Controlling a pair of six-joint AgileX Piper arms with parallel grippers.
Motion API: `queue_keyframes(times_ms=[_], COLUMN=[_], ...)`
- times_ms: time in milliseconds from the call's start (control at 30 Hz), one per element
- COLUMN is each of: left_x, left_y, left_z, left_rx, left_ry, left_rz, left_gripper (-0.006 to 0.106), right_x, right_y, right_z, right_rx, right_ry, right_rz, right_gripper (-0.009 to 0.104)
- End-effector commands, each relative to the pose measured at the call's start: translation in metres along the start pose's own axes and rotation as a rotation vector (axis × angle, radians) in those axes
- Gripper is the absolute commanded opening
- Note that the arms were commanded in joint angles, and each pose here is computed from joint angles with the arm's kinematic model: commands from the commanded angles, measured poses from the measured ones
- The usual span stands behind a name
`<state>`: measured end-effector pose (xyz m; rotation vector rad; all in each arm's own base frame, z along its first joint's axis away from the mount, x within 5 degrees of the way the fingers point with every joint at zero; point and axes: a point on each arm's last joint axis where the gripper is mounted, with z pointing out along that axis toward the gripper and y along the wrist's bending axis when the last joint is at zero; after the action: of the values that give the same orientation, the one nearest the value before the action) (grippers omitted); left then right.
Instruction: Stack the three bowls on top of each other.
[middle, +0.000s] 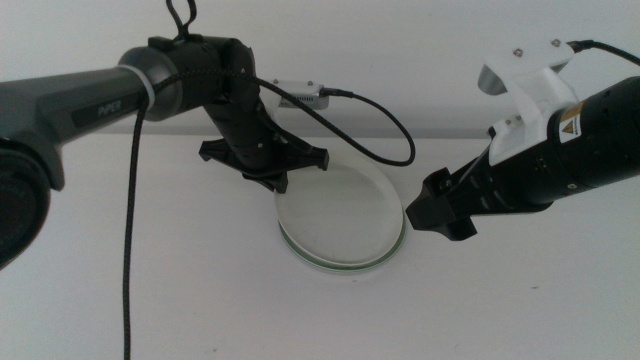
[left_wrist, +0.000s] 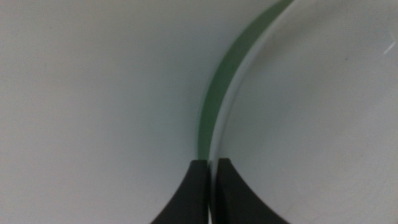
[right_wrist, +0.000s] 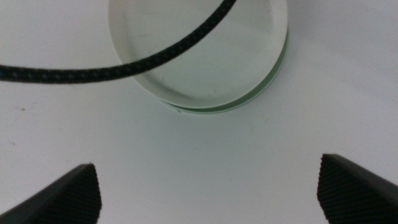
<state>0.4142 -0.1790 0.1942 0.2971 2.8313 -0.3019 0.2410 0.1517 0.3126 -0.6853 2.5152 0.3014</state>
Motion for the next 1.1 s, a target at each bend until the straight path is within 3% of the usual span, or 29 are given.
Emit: queue_keyframes(times_ms=[0,167,267,367,500,667,833,1067], left_x=[-0.004,-0.004,-0.003,-0.001,0.000,0.003,0.040,0.141], left_y=[-0.004,-0.003,-0.002,-0.001,0.001,0.018,0.031,0.045], left_z=[-0.001,0.006,0.008,0.007,-0.010,-0.084,-0.157,-0.206], left_rx=[0.013,0.010,0.003,-0.019,-0.029,-0.129,-0.212,-0.262], left_ry=[-0.036,-0.026,-0.015,0.001,0.010,-0.051,-0.142,-0.350], left_rz=[-0.004,-0.009,-0.005,0.012,0.069,0.067,0.074,0.025], left_gripper=[-0.002,-0.001,0.005,0.022,0.053,0.094,0.094,0.094], right_x=[0.000,0.000,0.000,0.000,0.000,0.000,0.000,0.000], right_y=[0.000,0.000,0.000,0.000,0.000,0.000,0.000,0.000], right_z=[-0.002,-0.002,-0.002,-0.002,-0.002,-0.002,-0.002,-0.002], right_rx=[0.003,0.003,0.003,0.003,0.003,0.003,0.003,0.003], right_ry=[-0.014,-0.014,-0.014,-0.014,-0.014,-0.014,-0.014,-0.014], right_rz=[-0.009,-0.009,-0.009,-0.009,-0.009,-0.009,-0.009,-0.009], right_gripper=[0.093,0.093,0.093,0.093,0.093,0.093,0.093,0.093])
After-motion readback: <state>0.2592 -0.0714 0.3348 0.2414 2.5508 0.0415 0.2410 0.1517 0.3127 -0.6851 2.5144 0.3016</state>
